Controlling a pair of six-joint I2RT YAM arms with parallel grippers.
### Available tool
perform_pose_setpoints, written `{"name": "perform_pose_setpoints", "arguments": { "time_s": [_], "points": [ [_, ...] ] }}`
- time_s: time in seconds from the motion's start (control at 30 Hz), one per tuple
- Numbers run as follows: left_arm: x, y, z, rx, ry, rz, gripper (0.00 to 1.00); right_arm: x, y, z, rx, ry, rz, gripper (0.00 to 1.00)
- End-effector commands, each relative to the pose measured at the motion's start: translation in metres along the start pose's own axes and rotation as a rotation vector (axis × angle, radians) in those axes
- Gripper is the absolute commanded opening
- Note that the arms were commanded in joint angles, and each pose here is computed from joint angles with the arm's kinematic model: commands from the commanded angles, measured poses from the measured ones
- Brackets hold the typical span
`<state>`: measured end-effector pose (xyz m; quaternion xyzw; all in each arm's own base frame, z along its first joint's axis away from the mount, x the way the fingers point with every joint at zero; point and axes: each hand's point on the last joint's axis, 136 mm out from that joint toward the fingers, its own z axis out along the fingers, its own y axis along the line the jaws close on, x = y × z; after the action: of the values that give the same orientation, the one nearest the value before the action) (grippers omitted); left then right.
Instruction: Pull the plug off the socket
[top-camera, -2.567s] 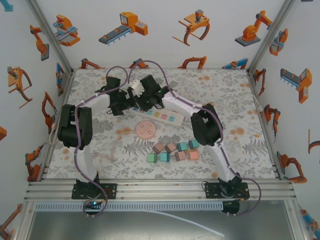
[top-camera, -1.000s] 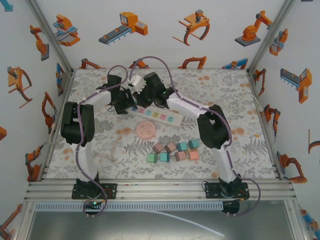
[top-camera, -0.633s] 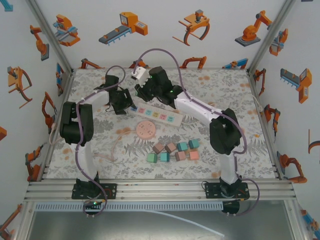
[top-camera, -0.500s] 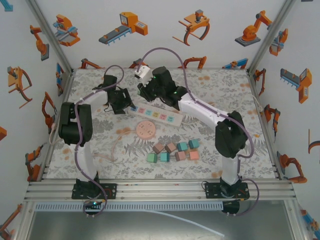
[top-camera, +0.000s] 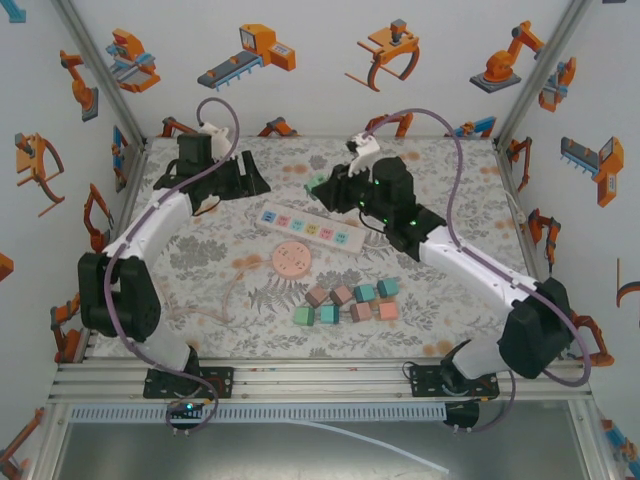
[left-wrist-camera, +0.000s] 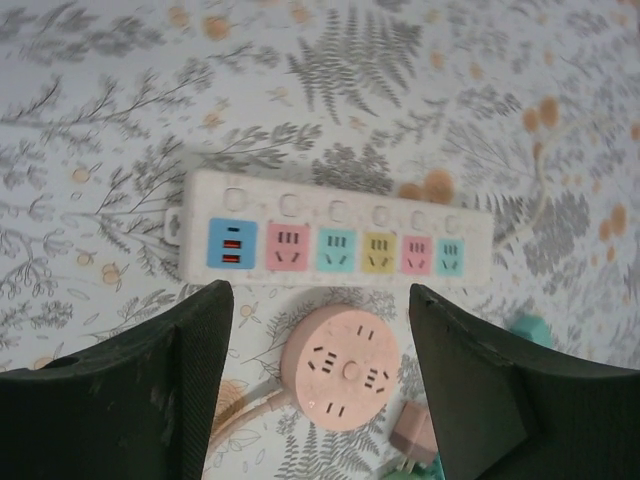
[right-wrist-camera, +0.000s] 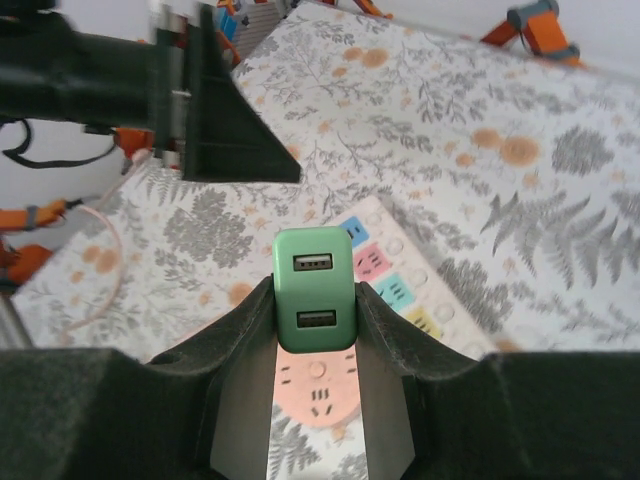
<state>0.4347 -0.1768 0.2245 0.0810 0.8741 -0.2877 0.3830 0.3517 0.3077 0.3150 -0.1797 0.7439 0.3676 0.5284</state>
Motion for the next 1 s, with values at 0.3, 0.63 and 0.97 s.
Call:
{"name": "perform_pose_setpoints", "arguments": {
  "time_s": [0.3, 0.63, 0.97],
  "points": [
    [0.068, -0.097, -0.06, 0.443, 0.027, 0.772, 0.77, 0.085, 0.013, -0.022, -0.197, 0.179, 0.362, 0.12],
    [0.089, -0.094, -0.071, 0.447, 0.028, 0.96, 0.88, 0.172, 0.044, 0.002, -0.281, 0.443, 0.414, 0.12],
    [0.12, -0.084, -0.082, 0.482, 0.111, 1.089, 0.97, 0.243, 0.045, 0.034, -0.221, 0.546, 0.524, 0.09]
  ]
}}
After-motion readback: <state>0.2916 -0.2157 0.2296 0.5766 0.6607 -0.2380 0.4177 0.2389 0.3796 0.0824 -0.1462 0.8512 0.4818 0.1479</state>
